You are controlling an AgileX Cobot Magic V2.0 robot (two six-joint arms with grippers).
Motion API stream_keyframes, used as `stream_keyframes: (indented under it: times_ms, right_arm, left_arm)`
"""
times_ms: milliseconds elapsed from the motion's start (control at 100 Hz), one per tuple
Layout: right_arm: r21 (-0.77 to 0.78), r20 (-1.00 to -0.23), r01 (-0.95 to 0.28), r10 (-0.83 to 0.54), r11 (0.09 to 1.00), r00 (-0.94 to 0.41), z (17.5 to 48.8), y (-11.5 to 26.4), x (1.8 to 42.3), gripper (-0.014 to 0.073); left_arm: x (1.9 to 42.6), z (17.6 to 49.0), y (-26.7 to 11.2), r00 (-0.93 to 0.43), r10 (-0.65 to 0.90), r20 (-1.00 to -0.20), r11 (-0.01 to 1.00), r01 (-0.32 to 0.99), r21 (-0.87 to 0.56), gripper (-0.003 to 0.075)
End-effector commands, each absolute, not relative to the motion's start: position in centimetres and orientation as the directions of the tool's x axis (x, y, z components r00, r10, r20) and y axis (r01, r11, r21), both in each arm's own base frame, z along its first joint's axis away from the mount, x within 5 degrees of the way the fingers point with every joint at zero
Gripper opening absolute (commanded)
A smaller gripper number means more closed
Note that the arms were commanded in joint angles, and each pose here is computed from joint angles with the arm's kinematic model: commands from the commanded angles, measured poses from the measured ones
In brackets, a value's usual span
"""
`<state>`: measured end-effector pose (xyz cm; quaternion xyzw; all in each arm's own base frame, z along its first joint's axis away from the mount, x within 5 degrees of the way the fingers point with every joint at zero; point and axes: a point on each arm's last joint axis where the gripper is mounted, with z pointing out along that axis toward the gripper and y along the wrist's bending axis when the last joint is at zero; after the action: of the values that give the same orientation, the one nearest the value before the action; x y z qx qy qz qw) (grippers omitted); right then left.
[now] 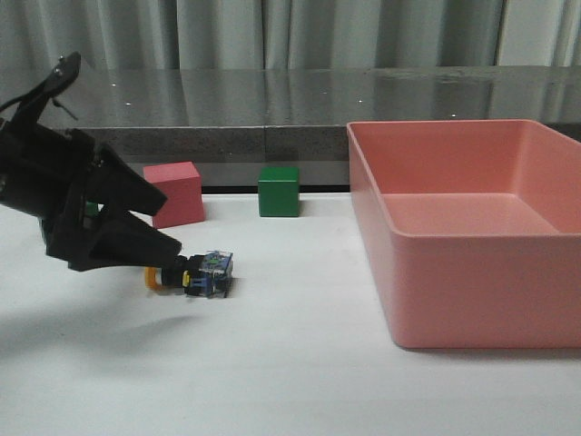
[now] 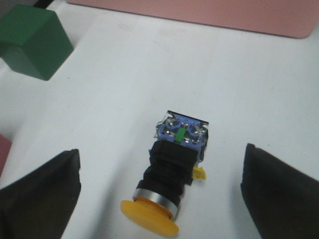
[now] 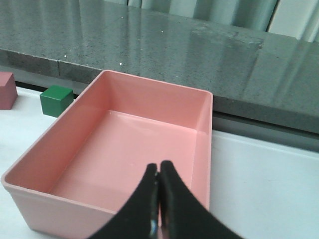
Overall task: Place and stand button with both arms
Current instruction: 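Lower the left gripper and grasp the lying button across its body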
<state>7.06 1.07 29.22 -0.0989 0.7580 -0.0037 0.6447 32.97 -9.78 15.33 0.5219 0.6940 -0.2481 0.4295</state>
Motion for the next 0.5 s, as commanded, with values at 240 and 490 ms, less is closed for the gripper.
stream_keyframes:
  times_ms: [240, 490]
  right_arm:
    - [-0.125, -0.989, -0.116, -0.134, 0.985, -0.069, 30.6, 0.9, 7.1, -0.0109]
    - [-0.125, -0.989, -0.116, -0.134, 0.985, -0.069, 30.6, 0.9, 7.1, -0.0109]
  left_arm:
    - [33.6, 15.6, -10.4, -0.001, 0.450, -0.893, 0.298, 0.943, 0.149, 0.0629]
    - [34.4, 13.8, -10.4, -0.021, 0.443, -0.896, 0.314, 0.940, 0.133, 0.0629]
